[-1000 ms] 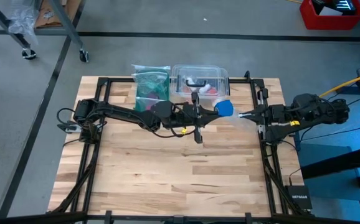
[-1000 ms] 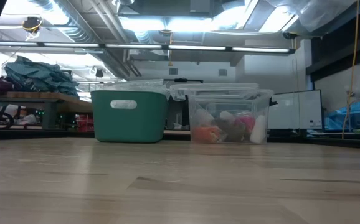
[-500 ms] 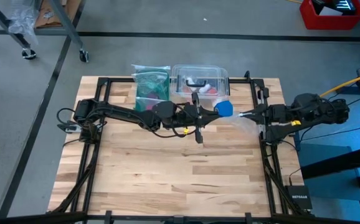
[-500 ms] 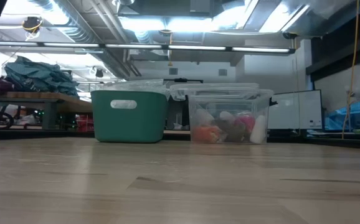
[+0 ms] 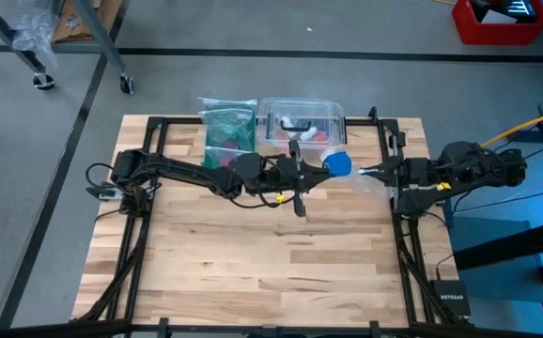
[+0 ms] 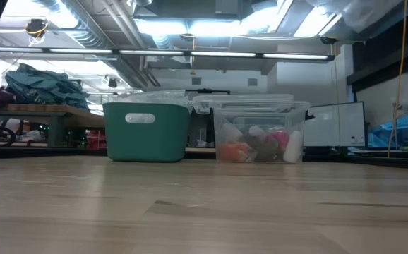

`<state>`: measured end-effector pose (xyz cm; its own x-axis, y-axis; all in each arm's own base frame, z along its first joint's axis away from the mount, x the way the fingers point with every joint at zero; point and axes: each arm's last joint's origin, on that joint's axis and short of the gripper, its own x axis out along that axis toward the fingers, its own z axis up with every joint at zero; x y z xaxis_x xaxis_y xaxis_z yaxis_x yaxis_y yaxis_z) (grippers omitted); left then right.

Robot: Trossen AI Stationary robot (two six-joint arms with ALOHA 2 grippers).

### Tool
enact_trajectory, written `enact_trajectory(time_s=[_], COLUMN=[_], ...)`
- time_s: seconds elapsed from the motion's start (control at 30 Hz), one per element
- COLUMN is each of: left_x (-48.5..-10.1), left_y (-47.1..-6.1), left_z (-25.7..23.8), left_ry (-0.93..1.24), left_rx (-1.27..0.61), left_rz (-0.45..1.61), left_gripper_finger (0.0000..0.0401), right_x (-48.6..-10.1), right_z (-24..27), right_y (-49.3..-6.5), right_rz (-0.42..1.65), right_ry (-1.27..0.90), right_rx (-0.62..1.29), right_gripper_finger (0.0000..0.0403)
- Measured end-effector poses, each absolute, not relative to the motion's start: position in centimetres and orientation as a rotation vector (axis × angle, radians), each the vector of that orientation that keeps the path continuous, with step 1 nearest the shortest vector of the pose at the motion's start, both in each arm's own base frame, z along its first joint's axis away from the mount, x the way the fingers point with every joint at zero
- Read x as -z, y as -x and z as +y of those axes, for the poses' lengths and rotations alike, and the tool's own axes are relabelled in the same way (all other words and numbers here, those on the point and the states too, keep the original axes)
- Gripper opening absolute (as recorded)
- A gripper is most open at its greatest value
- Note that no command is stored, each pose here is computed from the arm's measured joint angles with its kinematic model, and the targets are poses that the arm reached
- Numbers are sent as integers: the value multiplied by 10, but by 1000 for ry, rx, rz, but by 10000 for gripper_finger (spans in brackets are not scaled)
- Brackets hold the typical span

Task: Roll bandage
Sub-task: Put the blue bandage into the transparent zip bag

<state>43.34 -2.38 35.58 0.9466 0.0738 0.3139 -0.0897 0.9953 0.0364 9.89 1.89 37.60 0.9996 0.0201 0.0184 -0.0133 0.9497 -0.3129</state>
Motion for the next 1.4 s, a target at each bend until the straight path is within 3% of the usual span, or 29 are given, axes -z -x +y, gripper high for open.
enact_trajectory(time_s=[0.3, 0.83, 1.4], left_x=[-349, -345, -341], left_y=[-435, -436, -437], left_z=[-31, -33, -33], left_ry=[-33, -73, -108], left_rx=[-32, 58, 57], left_rz=[-248, -212, -161], left_gripper_finger=[0, 0, 0], right_x=[-376, -374, -385], right_z=[17, 22, 27], right_y=[-99, -119, -128], right_rz=[-9, 13, -119], right_ry=[343, 351, 338], right_rx=[61, 39, -17], right_gripper_finger=[1, 1, 1])
